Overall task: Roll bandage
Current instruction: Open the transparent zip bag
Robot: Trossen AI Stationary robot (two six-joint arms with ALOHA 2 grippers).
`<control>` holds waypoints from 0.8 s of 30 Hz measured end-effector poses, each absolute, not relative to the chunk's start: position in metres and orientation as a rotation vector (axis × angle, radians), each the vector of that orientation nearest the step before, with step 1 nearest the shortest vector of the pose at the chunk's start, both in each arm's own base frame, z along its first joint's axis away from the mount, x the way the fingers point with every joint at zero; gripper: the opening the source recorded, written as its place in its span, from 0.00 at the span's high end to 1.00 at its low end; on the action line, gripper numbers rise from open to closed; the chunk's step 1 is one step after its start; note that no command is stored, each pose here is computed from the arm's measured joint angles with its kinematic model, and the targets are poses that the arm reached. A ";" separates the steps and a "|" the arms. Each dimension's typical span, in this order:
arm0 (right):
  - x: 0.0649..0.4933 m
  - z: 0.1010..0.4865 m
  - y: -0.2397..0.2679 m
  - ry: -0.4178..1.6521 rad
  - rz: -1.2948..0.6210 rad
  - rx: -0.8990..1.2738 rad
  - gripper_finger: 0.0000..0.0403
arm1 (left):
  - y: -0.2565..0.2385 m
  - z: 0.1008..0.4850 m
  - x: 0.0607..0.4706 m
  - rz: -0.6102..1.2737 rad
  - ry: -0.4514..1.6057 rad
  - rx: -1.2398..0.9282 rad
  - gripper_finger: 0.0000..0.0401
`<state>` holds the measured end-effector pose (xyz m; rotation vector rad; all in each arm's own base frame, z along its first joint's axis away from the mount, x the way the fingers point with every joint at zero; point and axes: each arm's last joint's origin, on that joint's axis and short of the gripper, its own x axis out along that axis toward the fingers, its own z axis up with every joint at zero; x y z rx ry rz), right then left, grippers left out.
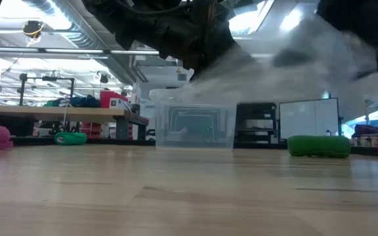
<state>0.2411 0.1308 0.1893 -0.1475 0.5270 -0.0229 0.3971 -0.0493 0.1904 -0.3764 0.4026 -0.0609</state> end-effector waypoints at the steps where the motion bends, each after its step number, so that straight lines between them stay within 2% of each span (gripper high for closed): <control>1: 0.239 0.194 0.130 0.554 0.000 -0.127 0.85 | -0.049 0.191 0.397 -0.062 0.404 -0.371 0.95; 7: 0.218 0.216 0.125 0.795 0.151 0.016 0.67 | -0.050 0.193 0.396 -0.072 0.394 -0.338 0.96; 11: 0.212 0.226 0.118 0.757 0.022 0.035 0.62 | -0.052 0.197 0.397 -0.085 0.359 -0.329 0.94; 16: 0.221 0.223 0.111 0.593 -0.190 0.037 0.63 | -0.061 0.201 0.397 -0.120 0.321 -0.285 0.93; 24: 0.239 0.213 0.107 0.558 -0.023 0.187 0.72 | -0.070 0.200 0.395 -0.124 0.321 -0.245 0.93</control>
